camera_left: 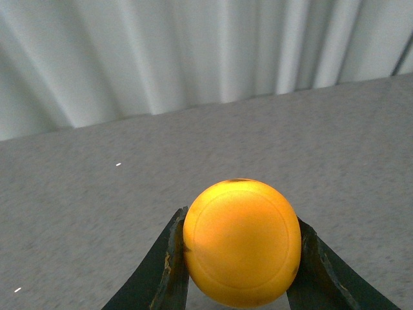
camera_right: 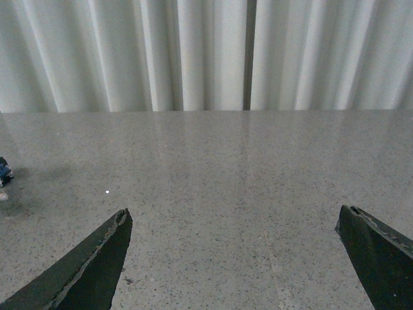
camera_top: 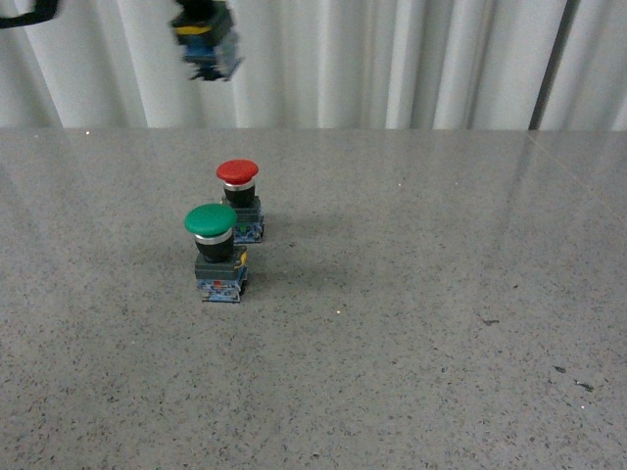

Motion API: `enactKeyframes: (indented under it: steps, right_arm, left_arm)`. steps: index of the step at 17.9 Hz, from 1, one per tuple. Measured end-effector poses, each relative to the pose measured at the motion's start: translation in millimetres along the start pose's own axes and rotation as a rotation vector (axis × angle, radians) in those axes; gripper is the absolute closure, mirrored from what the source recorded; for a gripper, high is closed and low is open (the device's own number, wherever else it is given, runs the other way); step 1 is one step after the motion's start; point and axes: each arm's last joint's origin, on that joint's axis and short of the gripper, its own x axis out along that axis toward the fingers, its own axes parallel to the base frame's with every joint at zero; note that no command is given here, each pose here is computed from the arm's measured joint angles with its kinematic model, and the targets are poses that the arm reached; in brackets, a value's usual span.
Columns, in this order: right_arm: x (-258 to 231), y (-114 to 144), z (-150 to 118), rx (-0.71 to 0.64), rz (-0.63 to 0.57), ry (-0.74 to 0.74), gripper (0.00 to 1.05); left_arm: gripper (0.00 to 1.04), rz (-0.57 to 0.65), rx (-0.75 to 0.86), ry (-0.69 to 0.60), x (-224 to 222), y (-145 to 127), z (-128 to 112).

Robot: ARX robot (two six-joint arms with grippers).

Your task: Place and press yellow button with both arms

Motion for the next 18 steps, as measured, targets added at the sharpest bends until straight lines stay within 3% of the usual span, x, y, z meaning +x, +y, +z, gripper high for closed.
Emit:
enactKeyframes:
  steps: [2,4,7,11,18]
  right_arm:
    - [0,0,0,0.000,0.000,0.000,0.07]
    - [0,0,0,0.000,0.000,0.000,0.07]
    - [0,0,0,0.000,0.000,0.000,0.07]
    - [0,0,0,0.000,0.000,0.000,0.07]
    - [0,0,0,0.000,0.000,0.000,0.07]
  left_arm:
    - [0.72,-0.080,-0.002,0.034,19,-44,0]
    - [0.72,-0.117,-0.016,0.083,34,-84,-16]
    - [0.72,-0.124,-0.043,0.154,43,-116,-45]
    - [0.72,-0.027,-0.118,0.200,58,-109,-70]
    - [0.73,-0.043,-0.162,0.271,65,-111,-91]
